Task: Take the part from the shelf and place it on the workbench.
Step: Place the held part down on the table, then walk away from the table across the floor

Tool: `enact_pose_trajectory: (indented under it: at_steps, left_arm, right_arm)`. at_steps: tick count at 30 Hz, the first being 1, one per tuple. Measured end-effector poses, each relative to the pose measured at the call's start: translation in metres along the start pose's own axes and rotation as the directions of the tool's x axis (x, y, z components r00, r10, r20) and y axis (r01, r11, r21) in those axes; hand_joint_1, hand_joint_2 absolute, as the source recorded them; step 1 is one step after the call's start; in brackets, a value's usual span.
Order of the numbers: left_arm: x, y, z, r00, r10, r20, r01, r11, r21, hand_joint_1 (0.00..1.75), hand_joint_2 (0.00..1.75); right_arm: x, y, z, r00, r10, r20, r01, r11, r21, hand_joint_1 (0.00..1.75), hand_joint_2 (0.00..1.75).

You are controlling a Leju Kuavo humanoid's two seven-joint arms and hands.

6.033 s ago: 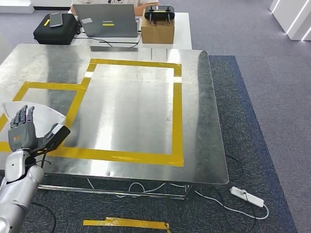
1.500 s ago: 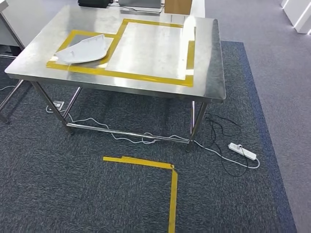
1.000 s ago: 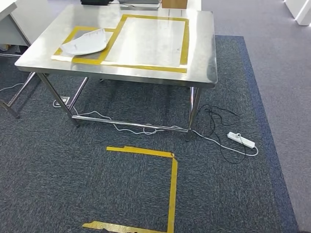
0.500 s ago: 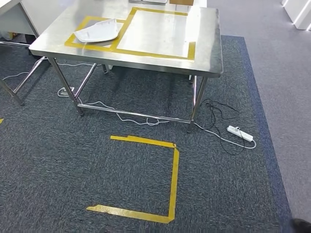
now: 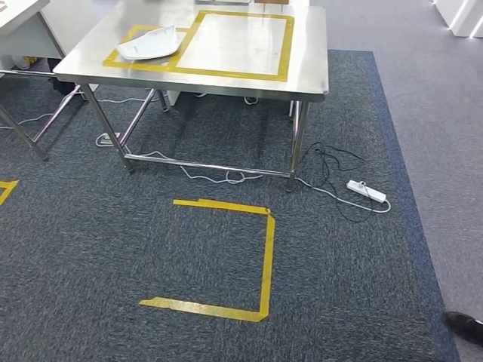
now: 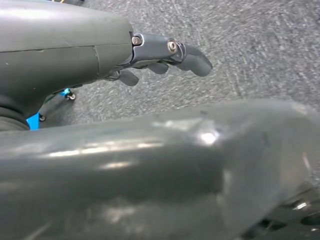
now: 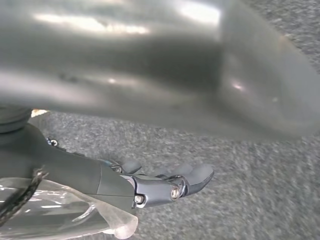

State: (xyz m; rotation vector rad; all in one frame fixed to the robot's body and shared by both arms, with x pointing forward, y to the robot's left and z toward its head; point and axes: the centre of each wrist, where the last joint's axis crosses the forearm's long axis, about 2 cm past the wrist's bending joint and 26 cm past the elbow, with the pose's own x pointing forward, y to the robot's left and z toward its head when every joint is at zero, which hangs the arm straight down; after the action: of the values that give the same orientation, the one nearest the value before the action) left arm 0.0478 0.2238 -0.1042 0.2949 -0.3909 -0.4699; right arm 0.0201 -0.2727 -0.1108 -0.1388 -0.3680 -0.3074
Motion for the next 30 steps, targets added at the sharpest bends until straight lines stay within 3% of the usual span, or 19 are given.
enact_pose_trajectory:
  at_steps: [30]
  left_arm:
    - [0.0004,0.0019,-0.0007,0.999,0.028,0.018,-0.028,0.999,0.029,0.0,0.0]
  right_arm:
    - [0.0012,-0.0002,-0.001,0.999,-0.043,0.005,0.043,0.999,-0.006,0.0,0.0]
